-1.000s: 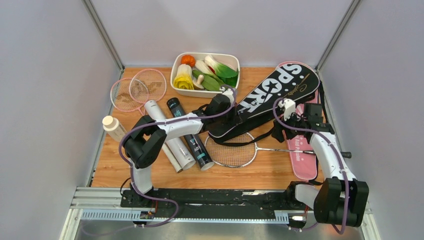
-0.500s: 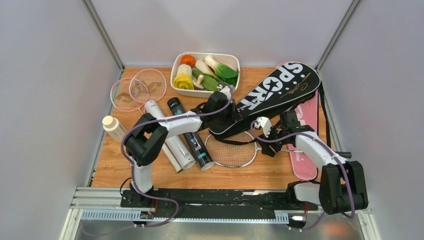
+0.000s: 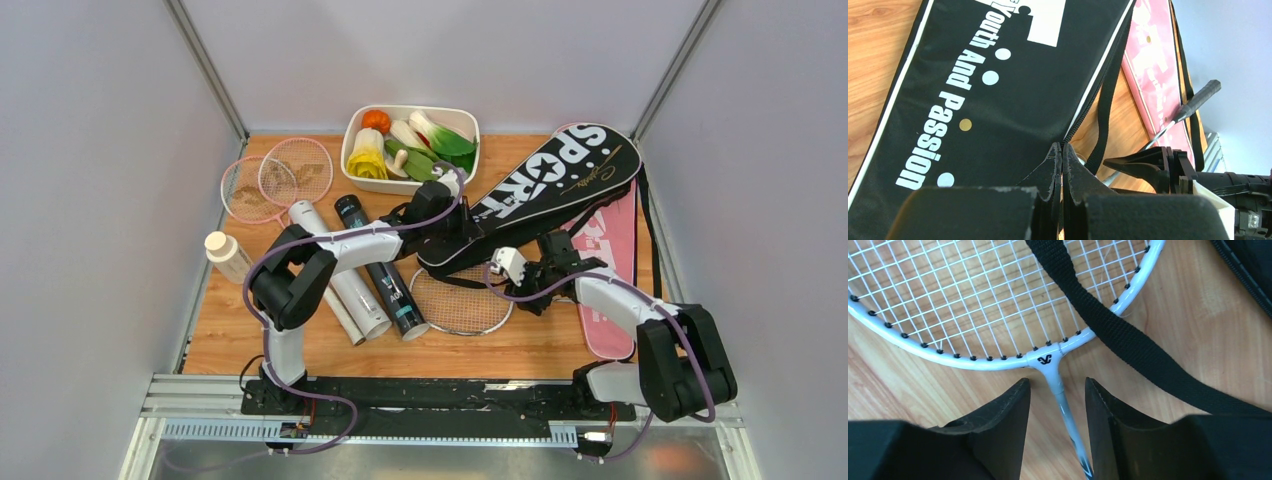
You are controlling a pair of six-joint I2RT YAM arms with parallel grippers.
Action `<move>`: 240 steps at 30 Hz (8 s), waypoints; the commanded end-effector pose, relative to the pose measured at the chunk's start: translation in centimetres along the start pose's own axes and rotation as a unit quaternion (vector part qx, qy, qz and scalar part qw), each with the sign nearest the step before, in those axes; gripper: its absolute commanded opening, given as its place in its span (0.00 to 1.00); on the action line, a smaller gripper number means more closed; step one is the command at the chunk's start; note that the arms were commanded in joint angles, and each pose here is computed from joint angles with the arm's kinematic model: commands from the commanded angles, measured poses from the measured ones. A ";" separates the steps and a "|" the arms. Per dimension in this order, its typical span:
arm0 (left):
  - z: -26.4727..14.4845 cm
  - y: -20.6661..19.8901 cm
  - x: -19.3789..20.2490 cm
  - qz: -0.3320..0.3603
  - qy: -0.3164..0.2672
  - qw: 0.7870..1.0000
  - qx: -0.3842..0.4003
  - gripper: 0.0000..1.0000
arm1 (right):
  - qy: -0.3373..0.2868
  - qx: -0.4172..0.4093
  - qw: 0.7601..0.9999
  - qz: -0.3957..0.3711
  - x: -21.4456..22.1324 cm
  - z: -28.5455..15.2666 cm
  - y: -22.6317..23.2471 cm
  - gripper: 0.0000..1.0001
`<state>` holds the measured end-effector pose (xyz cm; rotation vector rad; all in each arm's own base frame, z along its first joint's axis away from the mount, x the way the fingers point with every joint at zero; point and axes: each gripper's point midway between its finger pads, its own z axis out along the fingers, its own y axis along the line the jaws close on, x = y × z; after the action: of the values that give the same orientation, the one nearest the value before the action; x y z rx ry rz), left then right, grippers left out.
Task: Pack up the badminton gear
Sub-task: Pick up the racket from the center of the board, then place the shuttlecock in the racket bag.
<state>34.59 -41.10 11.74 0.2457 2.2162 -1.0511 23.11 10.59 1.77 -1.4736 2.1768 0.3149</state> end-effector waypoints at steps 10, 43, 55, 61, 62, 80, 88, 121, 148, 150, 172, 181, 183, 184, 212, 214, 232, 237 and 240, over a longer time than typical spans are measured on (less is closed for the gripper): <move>0.1 -2.8 -2.8 0.012 -0.032 0.998 0.053 0.00 | 0.018 0.030 0.998 -0.058 -0.1 0.1 0.0 0.00; -0.1 -6.5 -6.9 0.162 -0.045 0.980 0.108 0.00 | -0.118 -0.092 0.985 -0.090 -7.6 -10.0 6.5 0.00; -0.3 -7.1 -6.3 0.166 0.006 0.972 0.163 0.00 | -0.201 -0.061 0.968 -0.134 -11.5 -15.6 7.5 0.00; -0.8 -6.5 -6.5 0.154 -0.004 0.974 0.165 0.00 | -0.280 -0.012 0.940 -0.195 -15.3 -20.4 7.4 0.00; -0.8 -6.3 -6.3 0.149 -0.005 0.975 0.165 0.00 | -0.304 0.019 0.929 -0.211 -16.5 -21.6 6.8 0.00; -2.2 -4.6 -6.2 0.130 -0.056 0.982 0.128 0.00 | -0.428 0.312 0.811 0.248 -24.1 -30.8 -10.1 0.00; -2.2 -3.8 -5.7 0.122 -0.056 0.984 0.114 0.00 | -0.372 0.309 0.729 0.484 -21.1 -27.9 -12.0 0.00; -3.2 -6.2 -7.3 0.116 -0.078 0.982 0.126 0.00 | 0.056 0.294 0.580 0.758 -0.7 -8.5 -3.1 0.00; -3.1 -6.3 -1.0 0.148 -0.005 0.969 0.200 0.00 | -0.051 0.298 0.647 0.699 -5.0 -7.6 -14.9 0.00; -3.2 -6.3 -0.7 0.150 -0.002 0.967 0.205 0.00 | -0.067 0.293 0.657 0.692 -5.3 -7.8 -15.9 0.00; -3.7 -6.1 2.4 0.122 0.024 0.967 0.224 0.00 | -0.160 0.193 0.569 0.784 -7.8 -3.5 -24.7 0.00; -4.2 -6.0 2.9 0.127 0.025 0.967 0.220 0.00 | -0.183 0.136 0.590 0.774 -9.7 -2.7 -24.7 0.08; -3.9 -5.7 3.1 0.126 0.029 0.968 0.217 0.00 | -0.187 0.115 0.615 0.758 -10.2 -2.5 -23.8 0.23; -3.7 -5.6 3.2 0.125 0.031 0.968 0.216 0.00 | -0.187 0.108 0.626 0.750 -10.2 -2.3 -23.4 0.31; -3.0 -6.4 1.6 0.124 0.017 0.969 0.214 0.00 | -0.251 0.032 0.695 0.673 -7.0 -1.3 -13.9 0.40; -3.0 -6.4 1.6 0.124 0.017 0.969 0.214 0.00 | -0.255 0.021 0.693 0.674 -7.0 -1.2 -13.2 0.40; -2.5 -5.9 3.5 0.117 0.032 0.970 0.213 0.00 | -0.341 -0.012 0.660 0.670 -9.4 -2.0 -14.4 0.00; -2.6 -5.4 4.0 0.117 0.038 0.970 0.208 0.00 | -0.367 0.010 0.647 0.669 -9.9 -3.0 -16.1 0.00; -2.6 -5.3 4.2 0.115 0.040 0.970 0.208 0.00 | -0.391 0.014 0.626 0.675 -10.6 -3.6 -17.4 0.00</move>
<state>28.16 -42.49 11.83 0.6898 2.0427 -1.3449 37.37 11.11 6.99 0.6768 2.1589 1.0741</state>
